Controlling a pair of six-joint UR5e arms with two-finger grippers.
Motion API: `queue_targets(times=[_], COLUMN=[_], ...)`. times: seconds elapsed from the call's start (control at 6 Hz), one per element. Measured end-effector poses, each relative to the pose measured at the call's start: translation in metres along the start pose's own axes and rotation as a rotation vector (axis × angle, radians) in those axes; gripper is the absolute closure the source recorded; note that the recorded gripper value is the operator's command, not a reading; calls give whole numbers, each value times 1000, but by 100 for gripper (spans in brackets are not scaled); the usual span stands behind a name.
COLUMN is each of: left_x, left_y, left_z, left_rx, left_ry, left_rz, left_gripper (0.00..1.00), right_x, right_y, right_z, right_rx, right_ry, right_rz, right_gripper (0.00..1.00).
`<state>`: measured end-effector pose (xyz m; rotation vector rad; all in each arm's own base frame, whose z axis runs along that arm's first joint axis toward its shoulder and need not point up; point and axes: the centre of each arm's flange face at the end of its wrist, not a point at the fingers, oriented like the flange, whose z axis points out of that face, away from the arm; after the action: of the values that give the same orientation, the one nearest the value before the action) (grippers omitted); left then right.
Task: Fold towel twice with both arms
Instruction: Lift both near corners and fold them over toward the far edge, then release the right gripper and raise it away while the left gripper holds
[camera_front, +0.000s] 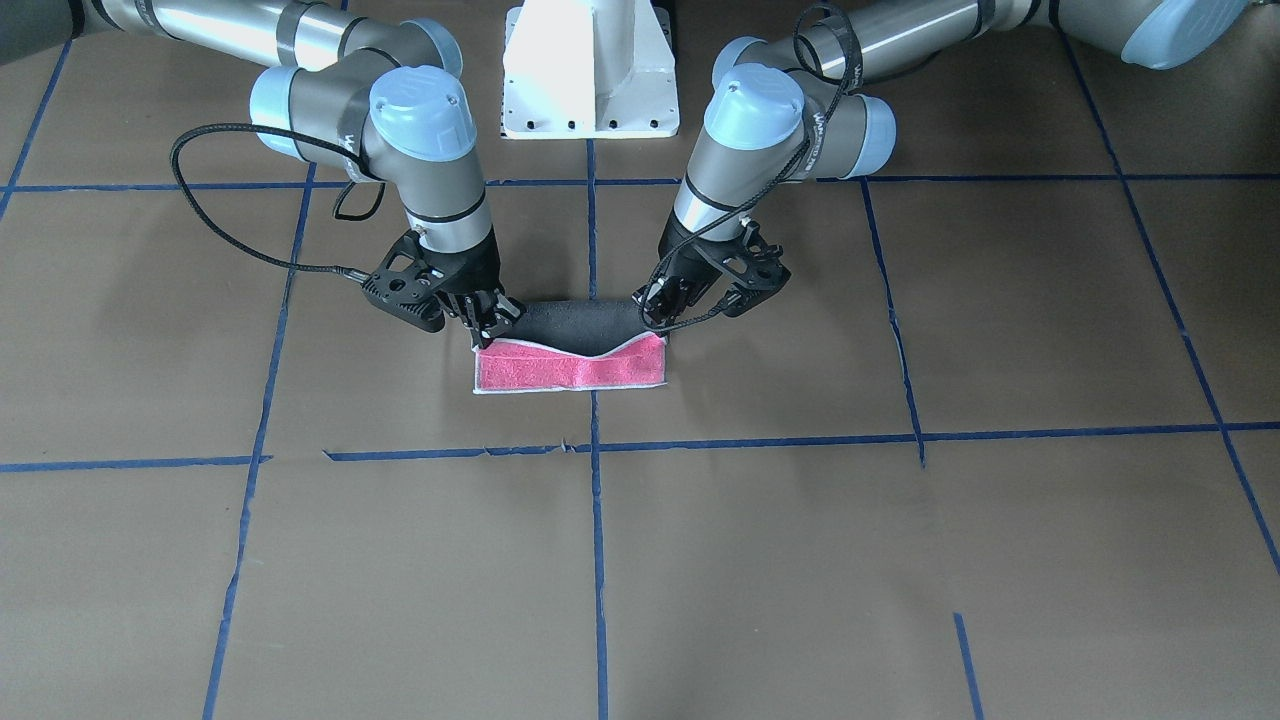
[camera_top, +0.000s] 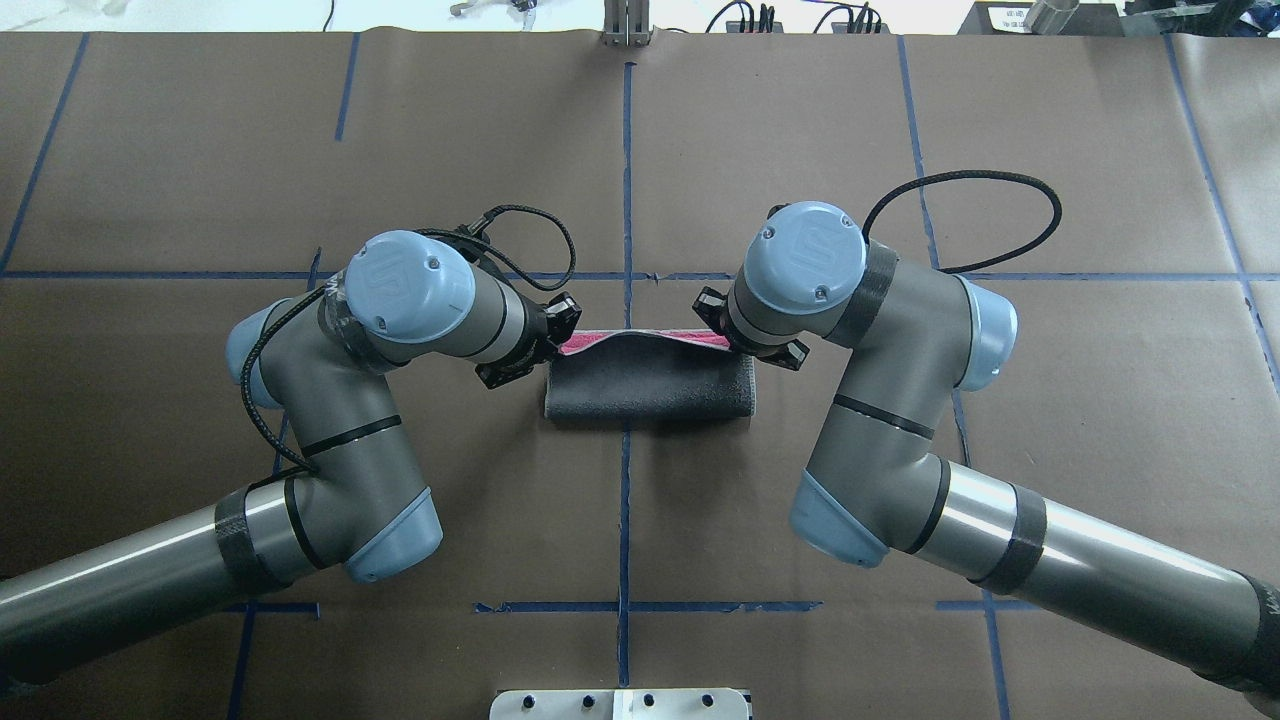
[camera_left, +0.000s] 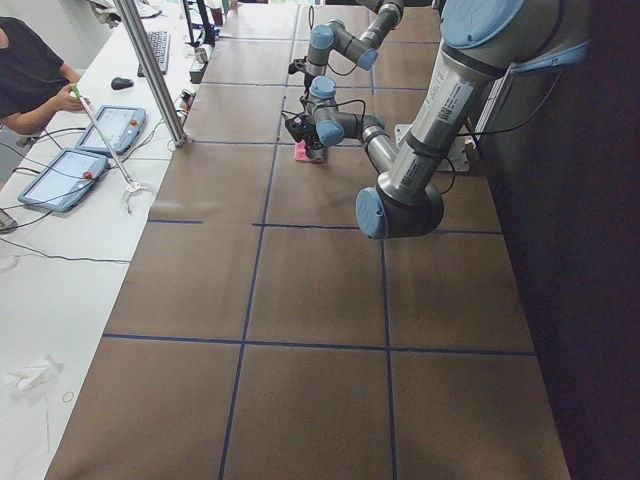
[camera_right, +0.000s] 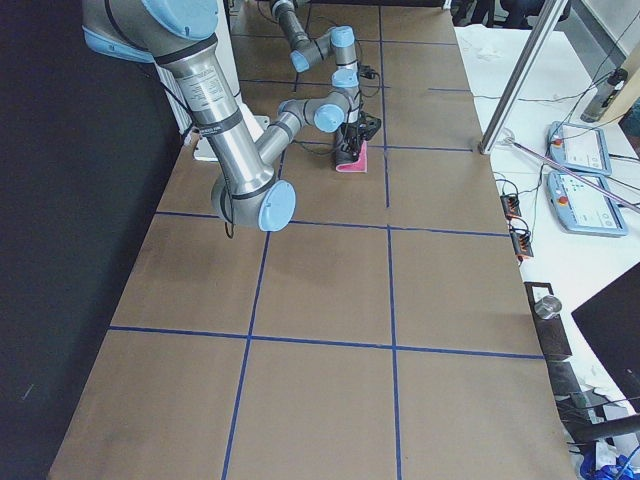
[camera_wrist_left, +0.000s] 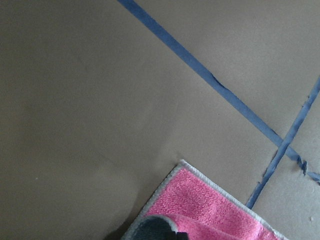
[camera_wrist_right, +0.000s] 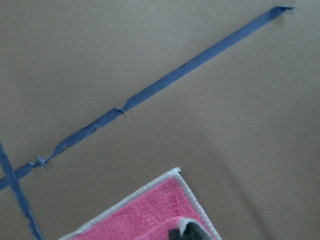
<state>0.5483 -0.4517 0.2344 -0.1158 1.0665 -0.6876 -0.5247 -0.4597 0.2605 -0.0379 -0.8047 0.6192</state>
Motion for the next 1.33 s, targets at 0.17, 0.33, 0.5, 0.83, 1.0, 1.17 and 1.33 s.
queue_targets(times=[0.17, 0.33, 0.5, 0.83, 1.0, 1.17, 1.33], left_x=[3, 5, 5, 9, 8, 3, -5], left_y=[-2, -6, -10, -11, -6, 1, 10], left_z=[4, 11, 17, 11, 6, 4, 3], left_rx=[12, 22, 27, 23, 14, 3, -9], left_ry=[11, 27, 40, 61, 65, 61, 39], left_rz=[2, 4, 7, 15, 16, 9, -25], left_gripper=[74, 22, 19, 19, 20, 22, 22], right_x=[-5, -7, -8, -3, 3, 9, 11], right_y=[-2, -5, -6, -6, -6, -16, -28], right_z=[3, 5, 5, 3, -8, -25, -43], right_rx=[3, 6, 8, -25, -58, -87, -112], right_ry=[5, 8, 10, 12, 0, -22, -43], right_rz=[3, 6, 5, -4, -9, -2, 11], right_gripper=[86, 3, 0, 0, 0, 0, 0])
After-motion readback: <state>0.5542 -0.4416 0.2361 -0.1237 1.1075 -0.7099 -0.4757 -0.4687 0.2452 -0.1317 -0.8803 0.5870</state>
